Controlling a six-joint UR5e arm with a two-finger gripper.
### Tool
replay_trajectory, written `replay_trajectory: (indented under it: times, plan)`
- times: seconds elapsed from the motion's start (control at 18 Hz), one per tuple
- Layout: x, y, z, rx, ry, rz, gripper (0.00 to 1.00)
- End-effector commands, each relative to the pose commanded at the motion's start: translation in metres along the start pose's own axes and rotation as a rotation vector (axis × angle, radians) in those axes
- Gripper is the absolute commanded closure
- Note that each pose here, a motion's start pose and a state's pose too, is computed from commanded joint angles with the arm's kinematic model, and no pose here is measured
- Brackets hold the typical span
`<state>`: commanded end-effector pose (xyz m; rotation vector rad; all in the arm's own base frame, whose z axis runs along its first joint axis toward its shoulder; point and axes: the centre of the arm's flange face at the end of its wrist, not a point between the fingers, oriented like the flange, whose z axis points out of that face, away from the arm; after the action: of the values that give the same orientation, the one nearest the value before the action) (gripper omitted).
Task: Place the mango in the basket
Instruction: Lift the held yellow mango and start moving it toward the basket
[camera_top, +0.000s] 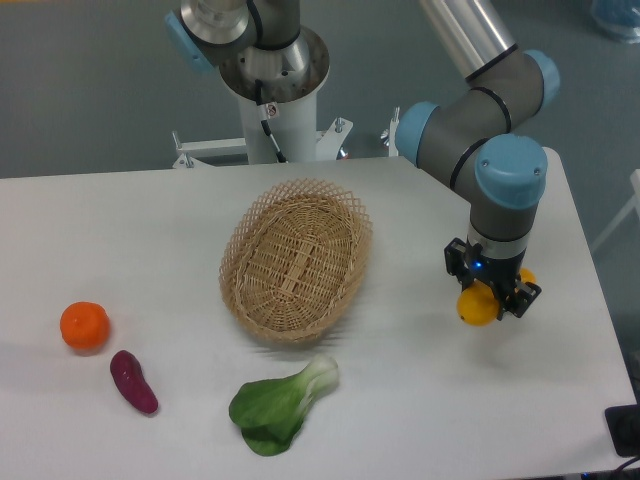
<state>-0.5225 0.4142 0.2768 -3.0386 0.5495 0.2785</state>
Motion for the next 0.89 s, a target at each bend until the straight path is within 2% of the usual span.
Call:
replay_trajectory:
  times: [0.44, 0.56, 0.89]
  plan:
    - [0.001, -0.007, -0.005, 0.001, -0.008, -0.022, 0.54]
    - [0.004, -0.017, -0.007, 0.005, -0.009, -0.022, 0.54]
    - [0.011, -0.034, -0.011, 0.017, -0.011, -0.087, 0.54]
